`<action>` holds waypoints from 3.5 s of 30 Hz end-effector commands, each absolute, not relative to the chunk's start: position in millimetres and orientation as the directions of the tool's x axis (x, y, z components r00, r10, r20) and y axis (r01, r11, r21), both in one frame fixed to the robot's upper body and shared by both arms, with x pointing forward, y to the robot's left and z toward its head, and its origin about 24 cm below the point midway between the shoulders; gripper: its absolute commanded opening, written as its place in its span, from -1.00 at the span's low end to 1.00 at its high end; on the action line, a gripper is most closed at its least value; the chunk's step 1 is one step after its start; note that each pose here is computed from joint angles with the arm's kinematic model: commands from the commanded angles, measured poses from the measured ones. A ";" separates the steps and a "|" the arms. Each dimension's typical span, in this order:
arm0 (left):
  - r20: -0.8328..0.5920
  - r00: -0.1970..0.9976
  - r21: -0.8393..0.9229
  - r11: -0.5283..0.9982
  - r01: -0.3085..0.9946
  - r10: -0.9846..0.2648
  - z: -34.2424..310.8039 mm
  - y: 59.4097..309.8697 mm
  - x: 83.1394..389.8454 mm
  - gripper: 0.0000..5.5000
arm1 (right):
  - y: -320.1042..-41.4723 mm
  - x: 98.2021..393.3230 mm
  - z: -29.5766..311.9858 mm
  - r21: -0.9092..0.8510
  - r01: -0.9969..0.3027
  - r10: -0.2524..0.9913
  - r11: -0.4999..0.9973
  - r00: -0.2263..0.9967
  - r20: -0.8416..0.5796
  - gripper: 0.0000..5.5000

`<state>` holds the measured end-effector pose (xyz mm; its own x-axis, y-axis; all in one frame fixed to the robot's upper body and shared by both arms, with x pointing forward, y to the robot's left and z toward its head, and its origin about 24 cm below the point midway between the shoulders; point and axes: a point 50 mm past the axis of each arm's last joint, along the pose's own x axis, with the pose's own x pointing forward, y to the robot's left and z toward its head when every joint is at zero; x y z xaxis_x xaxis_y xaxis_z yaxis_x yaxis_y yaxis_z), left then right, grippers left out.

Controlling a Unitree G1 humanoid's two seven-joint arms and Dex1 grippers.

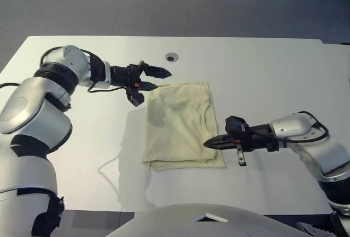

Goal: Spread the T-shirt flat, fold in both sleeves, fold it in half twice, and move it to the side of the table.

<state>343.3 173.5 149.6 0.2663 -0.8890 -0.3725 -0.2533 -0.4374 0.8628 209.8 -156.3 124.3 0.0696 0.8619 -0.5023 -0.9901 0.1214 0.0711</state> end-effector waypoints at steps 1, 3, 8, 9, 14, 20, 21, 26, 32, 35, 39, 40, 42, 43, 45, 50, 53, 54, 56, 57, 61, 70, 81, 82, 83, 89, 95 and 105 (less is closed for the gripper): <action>-0.291 0.292 0.903 -0.362 -0.230 -0.911 177.7 182.1 337.6 0.96 | -160.3 241.7 130.8 -0.031 -0.973 0.853 0.231 0.218 -0.474 -1.00; -0.260 0.242 0.947 -0.296 -0.125 -0.935 171.6 181.2 325.3 0.96 | -160.7 259.3 126.7 -0.073 -0.957 0.838 0.282 0.283 -0.467 -1.00; -0.176 0.099 0.967 -0.152 0.205 -0.979 120.6 165.5 281.7 0.96 | -158.6 298.3 107.1 -0.146 -0.917 0.790 0.371 0.394 -0.470 -1.00; -0.195 0.102 0.950 -0.162 0.265 -0.976 109.7 164.3 273.9 0.96 | -157.9 305.8 103.5 -0.158 -0.908 0.779 0.389 0.416 -0.470 -1.00; -0.303 0.088 0.828 -0.216 0.518 -0.949 72.8 159.7 236.4 0.96 | -152.9 337.1 88.1 -0.173 -0.863 0.737 0.475 0.497 -0.458 -1.00; -0.370 0.073 0.738 -0.245 0.629 -0.926 57.1 156.6 216.7 0.96 | -150.1 359.7 79.3 -0.173 -0.822 0.708 0.543 0.559 -0.432 -1.00; -0.380 0.064 0.723 -0.253 0.643 -0.923 54.5 156.6 213.2 0.96 | -150.5 361.9 77.5 -0.172 -0.817 0.701 0.551 0.565 -0.436 -1.00; -0.418 0.060 0.690 -0.274 0.670 -0.906 46.4 158.5 207.6 0.96 | -154.5 364.7 61.6 -0.191 -0.808 0.647 0.558 0.567 -0.509 -1.00; -0.479 0.062 0.637 -0.298 0.711 -0.876 36.2 166.7 202.8 0.96 | -172.6 362.4 48.5 -0.240 -0.783 0.557 0.574 0.588 -0.587 -1.00; -0.475 0.071 0.642 -0.291 0.709 -0.877 36.7 166.5 203.8 0.96 | -173.9 365.2 52.7 -0.248 -0.764 0.559 0.596 0.616 -0.554 -1.00; -0.489 0.076 0.644 -0.301 0.703 -0.869 37.4 169.0 206.5 0.96 | -175.1 368.4 59.4 -0.257 -0.744 0.566 0.617 0.646 -0.512 -1.00; -0.490 0.077 0.645 -0.301 0.703 -0.868 37.8 169.6 206.8 0.96 | -174.4 369.2 61.8 -0.253 -0.741 0.576 0.623 0.652 -0.492 -1.00; -0.481 0.082 0.654 -0.295 0.696 -0.873 40.6 169.4 208.4 0.96 | -173.6 370.5 68.1 -0.239 -0.735 0.603 0.635 0.665 -0.441 -1.00; -0.463 0.090 0.670 -0.282 0.687 -0.882 44.2 168.5 210.2 0.96 | -173.2 370.9 72.8 -0.226 -0.736 0.624 0.639 0.666 -0.409 -1.00; -0.405 0.123 0.718 -0.232 0.656 -0.906 56.2 167.0 215.8 0.96 | -175.3 369.9 83.6 -0.200 -0.744 0.663 0.638 0.663 -0.348 -1.00; -0.223 0.183 0.802 -0.073 0.593 -0.958 94.4 165.2 221.5 0.96 | -190.6 348.9 109.1 -0.223 -0.739 0.696 0.635 0.673 -0.249 -0.89; -0.140 0.210 0.809 0.010 0.587 -0.968 112.1 168.1 218.6 0.96 | -198.8 316.9 120.4 -0.299 -0.744 0.704 0.598 0.666 -0.248 -0.74; -0.137 0.224 0.810 0.021 0.587 -0.965 114.3 172.4 216.6 0.96 | -200.7 301.7 122.5 -0.324 -0.757 0.714 0.568 0.649 -0.262 -0.70; -0.168 0.251 0.811 0.011 0.585 -0.953 113.8 183.3 210.9 0.96 | -202.6 272.6 126.0 -0.371 -0.780 0.731 0.504 0.614 -0.297 -0.61; -0.188 0.261 0.810 0.001 0.586 -0.947 112.5 188.4 207.4 0.96 | -203.1 260.1 127.2 -0.388 -0.792 0.739 0.471 0.595 -0.316 -0.53; -0.265 0.296 0.818 -0.051 0.572 -0.918 107.4 208.9 194.8 0.96 | -209.1 219.1 131.1 -0.519 -0.803 0.747 0.294 0.531 -0.399 -0.33; -0.393 0.273 0.783 -0.164 0.600 -0.878 88.0 238.1 177.7 0.96 | -218.7 167.1 113.8 -0.435 -0.895 0.723 0.104 0.368 -0.585 0.17; -0.451 0.229 0.736 -0.214 0.642 -0.863 69.5 243.3 172.6 0.96 | -211.2 156.8 90.7 -0.392 -0.920 0.691 0.009 0.289 -0.662 0.83; -0.459 0.225 0.732 -0.222 0.644 -0.860 66.9 242.9 173.0 0.96 | -210.8 157.1 88.0 -0.397 -0.918 0.684 -0.005 0.286 -0.671 0.86; -0.465 0.222 0.730 -0.228 0.645 -0.857 64.3 242.8 173.4 0.96 | -209.9 157.5 86.0 -0.407 -0.913 0.677 -0.019 0.287 -0.677 0.96; -0.484 0.216 0.724 -0.249 0.643 -0.848 55.1 242.6 175.4 0.96 | -198.4 156.4 78.1 -0.445 -0.892 0.669 -0.079 0.283 -0.687 0.96; -0.473 0.216 0.734 -0.246 0.633 -0.854 53.2 238.1 178.1 0.96 | -187.0 155.3 74.3 -0.481 -0.867 0.674 -0.130 0.279 -0.684 0.96; -0.454 0.208 0.745 -0.240 0.623 -0.866 53.1 230.4 182.2 0.96 | -176.1 159.3 60.9 -0.497 -0.851 0.681 -0.168 0.265 -0.683 0.96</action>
